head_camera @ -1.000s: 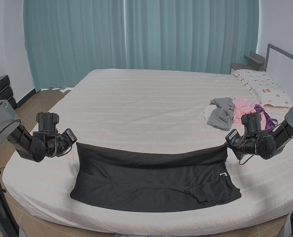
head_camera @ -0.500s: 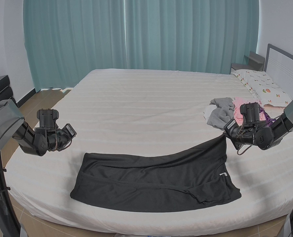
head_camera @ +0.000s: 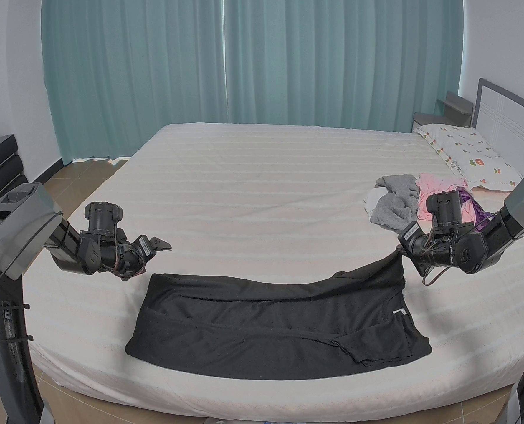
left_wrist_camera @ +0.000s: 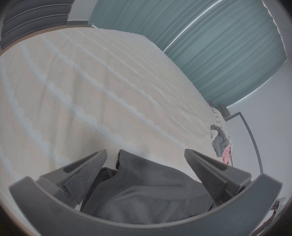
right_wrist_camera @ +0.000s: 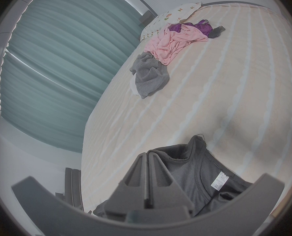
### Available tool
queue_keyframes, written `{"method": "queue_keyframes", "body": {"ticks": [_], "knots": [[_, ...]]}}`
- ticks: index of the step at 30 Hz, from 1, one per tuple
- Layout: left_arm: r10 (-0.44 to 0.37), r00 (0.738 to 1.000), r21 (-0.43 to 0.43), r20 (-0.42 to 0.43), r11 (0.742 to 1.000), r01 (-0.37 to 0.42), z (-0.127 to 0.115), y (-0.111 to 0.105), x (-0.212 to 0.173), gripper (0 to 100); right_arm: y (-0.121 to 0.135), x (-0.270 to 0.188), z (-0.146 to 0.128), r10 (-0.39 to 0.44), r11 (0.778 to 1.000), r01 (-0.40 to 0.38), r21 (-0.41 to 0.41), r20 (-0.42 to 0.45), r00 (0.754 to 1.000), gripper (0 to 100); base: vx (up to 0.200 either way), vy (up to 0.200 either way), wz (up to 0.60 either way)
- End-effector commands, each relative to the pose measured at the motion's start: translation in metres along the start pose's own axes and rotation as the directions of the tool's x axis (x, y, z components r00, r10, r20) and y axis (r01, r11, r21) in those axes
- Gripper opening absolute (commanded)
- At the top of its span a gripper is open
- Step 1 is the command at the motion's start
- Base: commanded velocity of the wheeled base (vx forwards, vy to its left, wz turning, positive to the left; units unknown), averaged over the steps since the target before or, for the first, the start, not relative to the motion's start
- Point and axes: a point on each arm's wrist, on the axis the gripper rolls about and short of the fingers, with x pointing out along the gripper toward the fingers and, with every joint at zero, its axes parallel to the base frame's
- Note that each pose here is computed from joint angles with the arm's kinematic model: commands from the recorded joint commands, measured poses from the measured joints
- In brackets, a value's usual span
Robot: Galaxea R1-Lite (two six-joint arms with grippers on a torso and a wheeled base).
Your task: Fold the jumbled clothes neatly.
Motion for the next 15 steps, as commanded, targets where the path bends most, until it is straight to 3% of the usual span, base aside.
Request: {"method": "queue_keyframes", "body": {"ticks": [1, 12, 13, 15], "knots": [[0.014, 0.999, 0.016, -0.037, 1.0, -0.013, -0.007, 0.004, 0.021, 100, -0.001, 0.0, -0.002, -0.003, 1.0, 0.003, -0.002, -0.006, 1.0, 0, 0.0, 0.0, 0.0], [0.059, 0.997, 0.016, -0.042, 0.998, -0.058, -0.009, 0.013, 0.045, 100, 0.003, -0.002, -0.005, 0.006, 1.0, -0.007, -0.01, -0.012, 1.0, 0, 0.0, 0.0, 0.0], [0.059, 0.997, 0.017, -0.039, 0.998, -0.059, -0.009, 0.013, 0.046, 0, 0.003, -0.002, -0.005, 0.006, 1.0, -0.007, -0.01, -0.012, 1.0, 0, 0.0, 0.0, 0.0], [0.061, 0.997, 0.017, -0.04, 0.998, -0.061, -0.009, 0.013, 0.046, 0, 0.002, -0.002, -0.006, 0.002, 1.0, -0.003, -0.01, -0.014, 1.0, 0, 0.0, 0.0, 0.0]]}}
